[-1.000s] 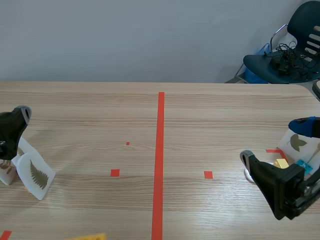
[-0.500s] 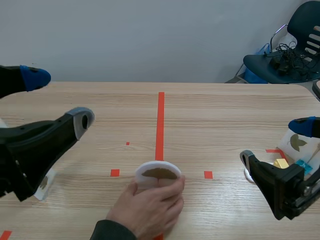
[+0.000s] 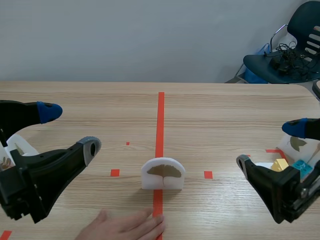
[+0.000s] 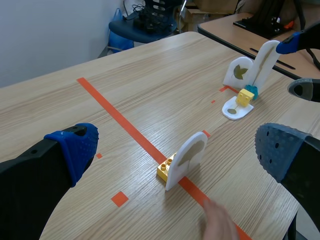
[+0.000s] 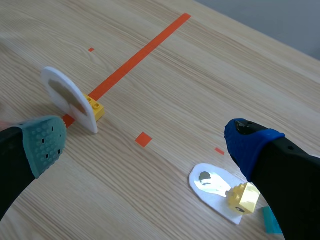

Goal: Do the leaf sorting experiment

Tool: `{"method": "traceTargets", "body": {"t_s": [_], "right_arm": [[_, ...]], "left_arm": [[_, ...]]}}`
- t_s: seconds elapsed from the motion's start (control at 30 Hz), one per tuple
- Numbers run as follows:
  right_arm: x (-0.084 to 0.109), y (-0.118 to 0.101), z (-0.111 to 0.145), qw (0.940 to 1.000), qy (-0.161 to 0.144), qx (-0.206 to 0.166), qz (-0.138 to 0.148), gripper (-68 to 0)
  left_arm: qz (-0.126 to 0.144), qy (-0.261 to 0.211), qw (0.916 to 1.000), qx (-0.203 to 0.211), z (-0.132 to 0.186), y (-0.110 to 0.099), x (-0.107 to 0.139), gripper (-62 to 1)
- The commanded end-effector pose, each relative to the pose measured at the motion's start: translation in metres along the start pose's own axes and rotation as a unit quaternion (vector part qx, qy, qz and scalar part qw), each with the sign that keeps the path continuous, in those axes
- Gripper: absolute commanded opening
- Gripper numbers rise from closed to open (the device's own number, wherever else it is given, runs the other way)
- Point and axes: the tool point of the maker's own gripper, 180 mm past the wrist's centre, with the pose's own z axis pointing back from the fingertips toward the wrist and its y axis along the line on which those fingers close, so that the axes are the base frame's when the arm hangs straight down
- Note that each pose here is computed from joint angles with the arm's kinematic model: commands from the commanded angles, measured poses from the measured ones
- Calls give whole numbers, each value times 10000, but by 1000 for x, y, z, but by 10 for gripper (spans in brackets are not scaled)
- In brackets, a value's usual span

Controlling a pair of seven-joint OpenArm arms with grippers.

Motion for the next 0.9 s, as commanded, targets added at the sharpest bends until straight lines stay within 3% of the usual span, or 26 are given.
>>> {"method": "traceTargets", "body": {"t_s": [0.0, 0.1, 0.27, 0.43, 0.73, 0.87], "right_arm": [[16, -6, -6, 9996, -258, -65, 109, 4], [12, -4, -15, 9996, -258, 43, 117, 4], [-12, 14, -36, 9983, -99, 561, -98, 4], [-39, 32, -58, 9956, -4, 918, 176, 4], [-66, 74, -101, 9891, -174, 1448, 197, 4], [-61, 95, -113, 9836, -463, 1734, 204, 4]], "left_arm": [[-28, -196, 9998, -38, -1, -2, 11, 14], [-27, -198, 9998, -38, -1, -2, 11, 14], [-27, -198, 9998, -38, -1, -2, 11, 14], [-27, -198, 9998, -38, -1, -2, 11, 14], [-28, -200, 9998, -37, -1, -2, 11, 14], [-28, -200, 9998, -37, -1, -2, 11, 14]]}}
